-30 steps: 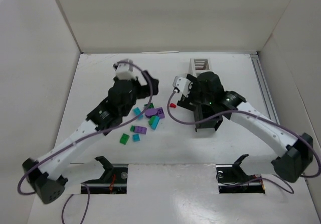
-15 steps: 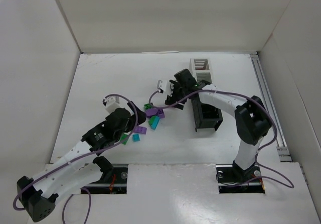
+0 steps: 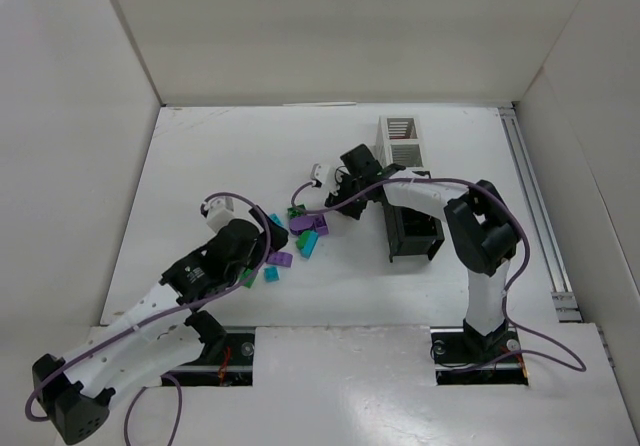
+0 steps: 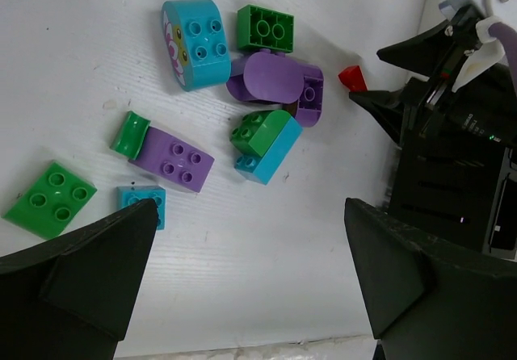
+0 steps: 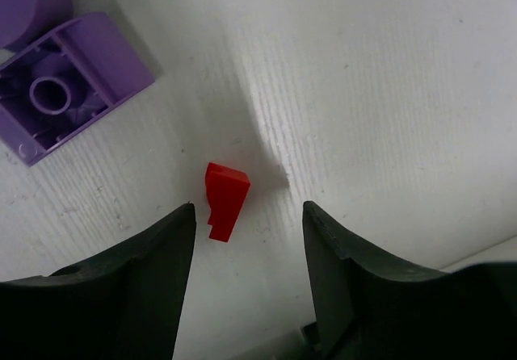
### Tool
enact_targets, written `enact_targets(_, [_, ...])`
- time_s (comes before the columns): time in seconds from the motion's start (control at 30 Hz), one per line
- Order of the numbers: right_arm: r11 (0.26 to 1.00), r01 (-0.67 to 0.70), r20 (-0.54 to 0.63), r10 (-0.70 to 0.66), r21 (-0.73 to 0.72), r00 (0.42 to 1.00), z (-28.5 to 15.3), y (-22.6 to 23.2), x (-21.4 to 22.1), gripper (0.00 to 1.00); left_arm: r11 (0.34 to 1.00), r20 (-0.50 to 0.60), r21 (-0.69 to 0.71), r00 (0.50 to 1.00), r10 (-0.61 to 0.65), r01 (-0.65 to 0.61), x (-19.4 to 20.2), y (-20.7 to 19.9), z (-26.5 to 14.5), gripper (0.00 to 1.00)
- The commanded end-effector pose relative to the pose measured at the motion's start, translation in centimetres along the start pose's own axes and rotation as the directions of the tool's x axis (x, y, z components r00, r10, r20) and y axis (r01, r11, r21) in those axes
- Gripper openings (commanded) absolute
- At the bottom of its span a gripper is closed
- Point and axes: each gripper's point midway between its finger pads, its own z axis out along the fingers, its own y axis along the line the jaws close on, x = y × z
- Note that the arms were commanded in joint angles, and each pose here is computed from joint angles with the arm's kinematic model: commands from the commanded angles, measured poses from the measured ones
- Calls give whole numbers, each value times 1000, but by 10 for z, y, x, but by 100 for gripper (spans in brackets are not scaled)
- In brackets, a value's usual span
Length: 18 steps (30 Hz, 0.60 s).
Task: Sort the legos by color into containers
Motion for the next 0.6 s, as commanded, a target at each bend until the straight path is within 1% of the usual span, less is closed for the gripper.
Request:
enact_targets(0.0, [992, -66, 80, 58, 104, 995, -3, -29, -23, 59, 1000, 8, -4, 1000, -28, 28, 0, 6, -4, 100])
enact_targets(0.13, [987, -87, 59, 80, 135, 995, -1, -31, -14, 52, 999, 6, -10, 999, -34, 34, 2, 10, -5, 100])
enact_targets(0.2, [987, -87, 59, 80, 135, 995, -1, -31, -14, 52, 999, 6, -9, 999, -35, 35, 1, 11, -7, 100])
enact_targets(0.3, [988, -89, 43, 84, 124, 996, 3, -28, -10, 59, 999, 6, -9, 999, -44, 44, 1, 10, -7, 100])
enact_targets(0.57, [991, -102, 32, 99, 88, 995, 11, -16, 0, 60, 999, 3, -18, 999, -49, 49, 2, 14, -8, 100])
